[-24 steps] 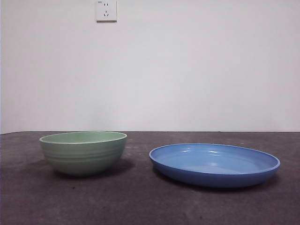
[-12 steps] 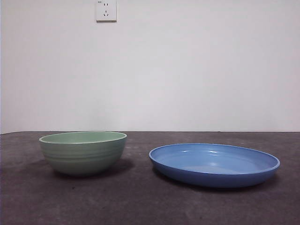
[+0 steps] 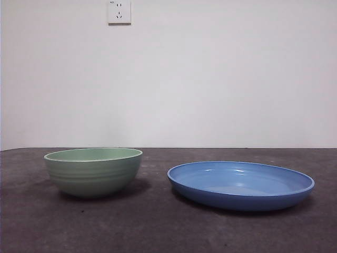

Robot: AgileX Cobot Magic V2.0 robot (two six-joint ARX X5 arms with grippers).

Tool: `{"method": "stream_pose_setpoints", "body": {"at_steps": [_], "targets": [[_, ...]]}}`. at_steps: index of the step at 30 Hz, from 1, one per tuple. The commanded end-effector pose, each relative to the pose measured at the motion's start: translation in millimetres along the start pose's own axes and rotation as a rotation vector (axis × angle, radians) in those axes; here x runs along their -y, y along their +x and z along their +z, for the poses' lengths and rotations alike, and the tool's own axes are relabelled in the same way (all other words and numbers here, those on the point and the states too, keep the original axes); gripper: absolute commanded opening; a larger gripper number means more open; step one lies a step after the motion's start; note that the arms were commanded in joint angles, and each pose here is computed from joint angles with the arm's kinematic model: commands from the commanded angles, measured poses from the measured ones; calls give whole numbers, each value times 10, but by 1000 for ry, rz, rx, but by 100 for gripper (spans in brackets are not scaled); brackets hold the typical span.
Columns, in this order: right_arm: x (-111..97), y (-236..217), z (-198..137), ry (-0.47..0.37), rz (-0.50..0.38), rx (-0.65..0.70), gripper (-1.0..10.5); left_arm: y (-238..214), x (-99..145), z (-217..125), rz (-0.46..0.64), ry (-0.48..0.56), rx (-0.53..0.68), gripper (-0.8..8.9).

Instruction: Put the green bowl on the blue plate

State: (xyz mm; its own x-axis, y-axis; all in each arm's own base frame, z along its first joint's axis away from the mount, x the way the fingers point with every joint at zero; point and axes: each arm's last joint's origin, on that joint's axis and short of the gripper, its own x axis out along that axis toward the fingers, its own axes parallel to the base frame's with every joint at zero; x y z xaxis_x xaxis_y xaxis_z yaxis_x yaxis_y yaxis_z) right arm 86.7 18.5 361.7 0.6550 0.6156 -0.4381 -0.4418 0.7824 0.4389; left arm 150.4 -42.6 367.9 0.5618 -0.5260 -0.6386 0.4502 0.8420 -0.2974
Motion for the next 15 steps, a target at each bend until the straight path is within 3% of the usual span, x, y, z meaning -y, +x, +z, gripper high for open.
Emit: {"method": "stream_pose_setpoints", "body": {"at_steps": [1, 5, 15], "targets": [[-28, -27, 38, -22, 7, 17, 618, 127, -65, 94, 58, 0, -31, 652], [-28, -27, 38, -21, 7, 17, 618, 417, -215, 158, 140, -34, -131, 652], [-28, -27, 38, -22, 7, 17, 618, 1274, -592, 193, 161, -129, -370, 646]]}}
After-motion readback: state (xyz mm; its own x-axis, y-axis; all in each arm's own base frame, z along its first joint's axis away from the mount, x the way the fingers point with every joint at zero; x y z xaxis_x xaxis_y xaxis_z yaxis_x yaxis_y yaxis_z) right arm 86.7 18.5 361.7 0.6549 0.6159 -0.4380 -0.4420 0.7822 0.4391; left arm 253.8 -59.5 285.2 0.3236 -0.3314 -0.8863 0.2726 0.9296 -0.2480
